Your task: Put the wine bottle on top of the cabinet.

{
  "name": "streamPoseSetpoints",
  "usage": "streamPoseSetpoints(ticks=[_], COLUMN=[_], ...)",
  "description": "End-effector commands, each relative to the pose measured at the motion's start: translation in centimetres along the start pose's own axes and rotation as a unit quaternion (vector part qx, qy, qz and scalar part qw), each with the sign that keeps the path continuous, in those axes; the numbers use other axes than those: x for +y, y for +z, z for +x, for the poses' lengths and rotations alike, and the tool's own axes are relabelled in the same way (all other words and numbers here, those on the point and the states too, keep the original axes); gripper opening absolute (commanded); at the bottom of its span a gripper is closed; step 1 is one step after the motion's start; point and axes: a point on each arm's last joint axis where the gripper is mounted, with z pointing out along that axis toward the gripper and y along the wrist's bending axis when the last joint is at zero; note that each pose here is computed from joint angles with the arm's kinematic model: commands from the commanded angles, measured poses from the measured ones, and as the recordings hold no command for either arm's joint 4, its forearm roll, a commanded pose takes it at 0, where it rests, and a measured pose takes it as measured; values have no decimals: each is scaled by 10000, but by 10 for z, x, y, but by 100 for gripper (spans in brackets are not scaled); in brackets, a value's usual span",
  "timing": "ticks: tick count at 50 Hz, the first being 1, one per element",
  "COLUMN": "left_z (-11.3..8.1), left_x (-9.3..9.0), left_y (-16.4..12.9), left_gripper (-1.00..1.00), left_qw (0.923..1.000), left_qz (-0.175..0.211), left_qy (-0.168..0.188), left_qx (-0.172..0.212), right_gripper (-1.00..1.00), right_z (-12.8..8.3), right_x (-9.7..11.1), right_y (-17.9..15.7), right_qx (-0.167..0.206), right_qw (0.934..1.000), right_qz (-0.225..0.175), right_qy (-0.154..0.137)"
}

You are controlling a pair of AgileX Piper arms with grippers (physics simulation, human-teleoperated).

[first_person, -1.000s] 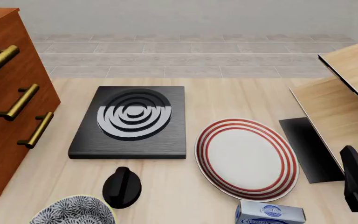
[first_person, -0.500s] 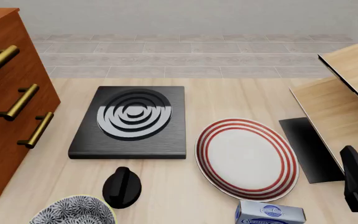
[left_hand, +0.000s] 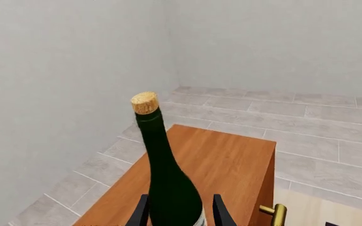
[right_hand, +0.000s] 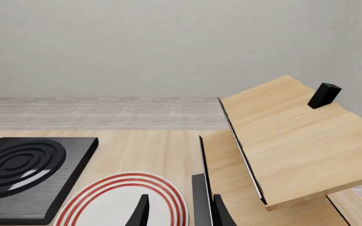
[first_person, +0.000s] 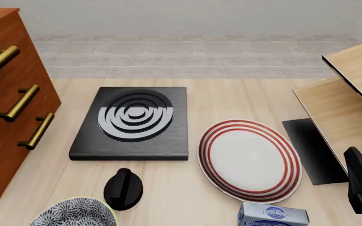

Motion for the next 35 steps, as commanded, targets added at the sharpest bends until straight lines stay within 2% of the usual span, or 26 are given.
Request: streamPoseSetpoints(ticks=[1, 19, 35], left_z=[-5, -4, -14], left_x=[2, 2, -2], left_y=[-9, -23, -57], left_gripper=[100, 100, 100], left_qw=[10000, 10000, 9995], left_qz=[-45, -48, 147], left_qy=[-15, -48, -194], left_qx=[-26, -38, -188], right_gripper=[100, 100, 100], right_z=[0, 0, 0], right_x=[0, 0, 0], right_y=[0, 0, 0], right_qx=[1, -1, 0], right_qw=[10000, 10000, 10000], right_qz=[1, 2, 1], right_qy=[1, 1, 0])
